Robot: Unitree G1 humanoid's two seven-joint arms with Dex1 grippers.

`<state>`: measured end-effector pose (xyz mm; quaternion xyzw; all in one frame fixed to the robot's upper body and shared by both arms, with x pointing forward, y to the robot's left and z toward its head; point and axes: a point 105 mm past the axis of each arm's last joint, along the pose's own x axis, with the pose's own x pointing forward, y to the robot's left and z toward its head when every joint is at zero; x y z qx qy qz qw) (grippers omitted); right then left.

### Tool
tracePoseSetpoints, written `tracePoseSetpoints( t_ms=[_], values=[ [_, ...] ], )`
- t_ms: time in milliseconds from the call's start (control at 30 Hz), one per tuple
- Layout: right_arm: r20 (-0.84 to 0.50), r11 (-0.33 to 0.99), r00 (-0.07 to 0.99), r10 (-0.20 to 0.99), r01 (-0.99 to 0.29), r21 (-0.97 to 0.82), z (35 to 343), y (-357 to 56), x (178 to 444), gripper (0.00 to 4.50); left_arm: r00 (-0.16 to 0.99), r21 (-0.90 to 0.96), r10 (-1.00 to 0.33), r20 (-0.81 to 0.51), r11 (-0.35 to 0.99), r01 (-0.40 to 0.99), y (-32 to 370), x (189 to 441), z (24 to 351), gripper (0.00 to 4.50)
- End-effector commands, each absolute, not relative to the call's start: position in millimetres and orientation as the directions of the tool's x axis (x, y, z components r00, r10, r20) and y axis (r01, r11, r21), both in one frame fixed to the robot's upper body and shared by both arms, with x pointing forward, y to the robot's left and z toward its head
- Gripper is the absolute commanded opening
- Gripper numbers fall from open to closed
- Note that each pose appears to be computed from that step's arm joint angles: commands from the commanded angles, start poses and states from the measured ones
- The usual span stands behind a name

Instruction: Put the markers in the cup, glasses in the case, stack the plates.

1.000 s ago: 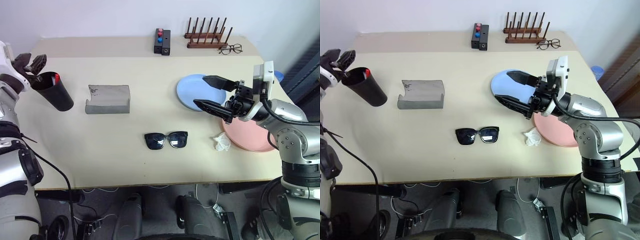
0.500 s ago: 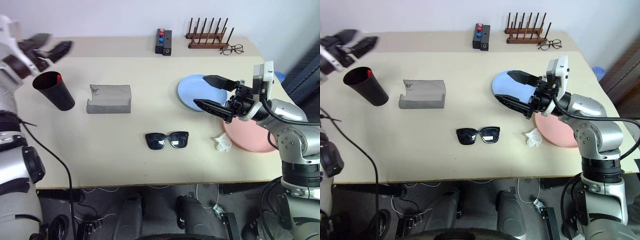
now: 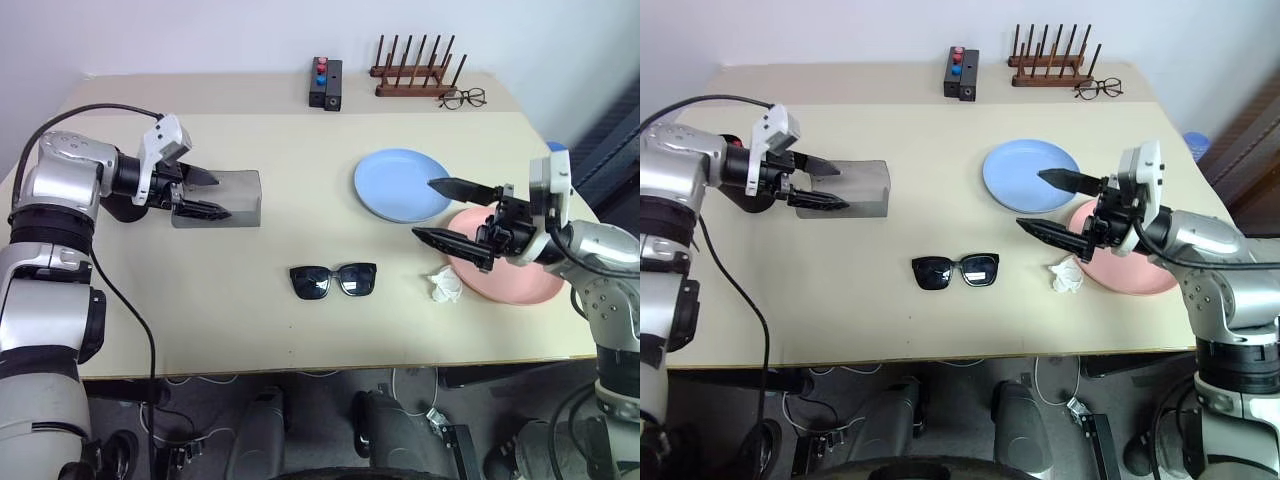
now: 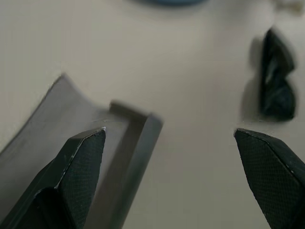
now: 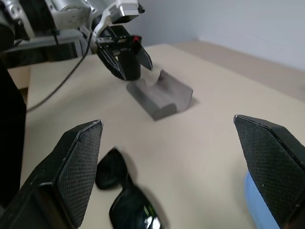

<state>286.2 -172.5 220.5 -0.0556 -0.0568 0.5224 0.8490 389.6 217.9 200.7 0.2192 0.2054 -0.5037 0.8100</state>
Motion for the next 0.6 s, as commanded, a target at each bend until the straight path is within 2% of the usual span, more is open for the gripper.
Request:
tracePoseSetpoints(
  t_ms=[33, 133, 367, 467, 600],
  values=[
    [0.063, 0.474, 0.473, 0.879, -0.85, -0.229, 235.8, -178.6, 277.2, 4.5, 0.429, 0.239, -0.704, -0.566, 0.358, 0.903, 209.4, 398.9, 207.1, 4.44],
    [0.072, 0.497, 0.495, 0.866, -0.836, -0.232, 236.1, -180.6, 277.0, 4.5, 0.449, 0.249, -0.683, -0.576, 0.376, 0.892, 209.9, 404.1, 200.2, 4.44],
    [0.087, 0.513, 0.508, 0.857, -0.823, -0.242, 237.9, -179.7, 278.7, 4.5, 0.471, 0.295, -0.564, -0.678, 0.378, 0.877, 215.8, 410.0, 160.7, 4.44],
    [0.092, 0.516, 0.51, 0.855, -0.821, -0.245, 239.0, -179.1, 279.4, 4.5, 0.468, 0.296, -0.531, -0.706, 0.379, 0.877, 217.1, 410.1, 147.9, 3.56],
    [0.096, 0.518, 0.512, 0.854, -0.818, -0.248, 240.5, -178.8, 279.8, 4.5, 0.458, 0.274, -0.506, -0.731, 0.396, 0.876, 219.9, 408.3, 135.7, 1.59]
  ],
)
